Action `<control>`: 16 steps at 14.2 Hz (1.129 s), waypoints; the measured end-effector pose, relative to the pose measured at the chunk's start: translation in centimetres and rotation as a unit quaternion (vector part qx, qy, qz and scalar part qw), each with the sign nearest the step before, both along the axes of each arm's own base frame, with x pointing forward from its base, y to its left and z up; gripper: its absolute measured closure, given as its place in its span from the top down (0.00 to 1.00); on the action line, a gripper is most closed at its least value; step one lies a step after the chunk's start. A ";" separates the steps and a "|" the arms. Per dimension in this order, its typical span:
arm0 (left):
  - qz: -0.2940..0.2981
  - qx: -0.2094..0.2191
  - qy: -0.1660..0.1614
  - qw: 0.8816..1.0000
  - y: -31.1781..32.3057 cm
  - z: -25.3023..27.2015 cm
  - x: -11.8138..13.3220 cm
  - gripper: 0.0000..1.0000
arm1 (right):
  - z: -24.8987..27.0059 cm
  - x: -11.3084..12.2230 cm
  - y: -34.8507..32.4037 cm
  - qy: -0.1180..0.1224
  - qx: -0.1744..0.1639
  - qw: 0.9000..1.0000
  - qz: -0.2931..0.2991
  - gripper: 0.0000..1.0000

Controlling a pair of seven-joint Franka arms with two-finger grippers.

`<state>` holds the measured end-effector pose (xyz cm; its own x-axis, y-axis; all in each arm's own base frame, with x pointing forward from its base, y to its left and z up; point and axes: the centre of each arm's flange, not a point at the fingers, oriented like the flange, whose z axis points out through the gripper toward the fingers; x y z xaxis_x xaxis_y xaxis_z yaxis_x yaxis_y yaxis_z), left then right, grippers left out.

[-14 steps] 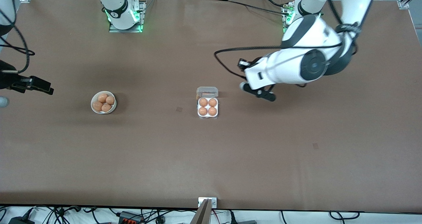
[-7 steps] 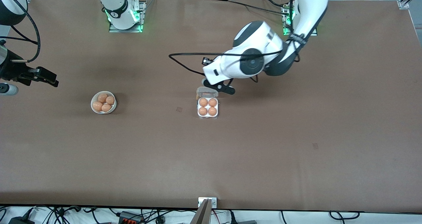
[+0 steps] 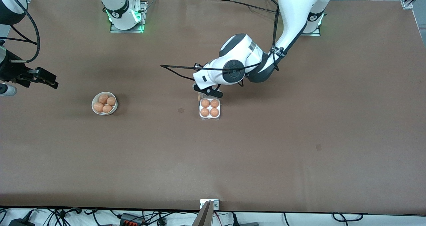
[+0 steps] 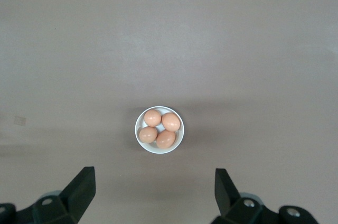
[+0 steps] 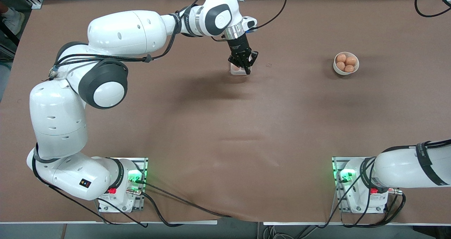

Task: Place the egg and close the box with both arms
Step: 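Lower the left gripper onto the open clear carton lid, then push the lid over the eggs with the left gripper to close it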

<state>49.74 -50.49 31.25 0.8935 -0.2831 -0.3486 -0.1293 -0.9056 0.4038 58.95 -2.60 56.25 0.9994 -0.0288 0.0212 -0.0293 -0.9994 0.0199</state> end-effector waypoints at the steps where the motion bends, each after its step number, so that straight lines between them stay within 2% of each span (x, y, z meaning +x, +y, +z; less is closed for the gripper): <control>1: 0.001 0.009 -0.004 1.000 0.2 -0.3 0.1 0.04 | 0.0 0.0 0.0 0.000 0.000 1.000 0.000 1.00; 4: 0.016 0.017 -0.006 1.000 -0.1 -1.9 0.3 0.04 | 0.0 0.0 -0.1 0.000 0.000 1.000 0.000 1.00; 8: 0.026 0.033 0.011 0.999 -0.1 -4.8 0.1 0.04 | 0.1 0.0 0.4 -0.001 0.002 1.000 0.005 1.00; 10: 0.022 0.050 0.006 0.998 0.3 -6.4 0.4 0.04 | 0.2 0.0 0.5 -0.003 0.002 1.000 0.006 1.00; 12: 0.028 0.062 0.003 0.998 1.1 -7.7 1.0 0.04 | 0.5 -0.1 0.5 -0.005 0.002 1.000 0.006 1.00; 16: 0.042 0.059 -0.008 0.997 1.7 -7.5 2.8 0.04 | 0.7 -0.2 0.5 -0.006 0.002 1.000 0.006 1.00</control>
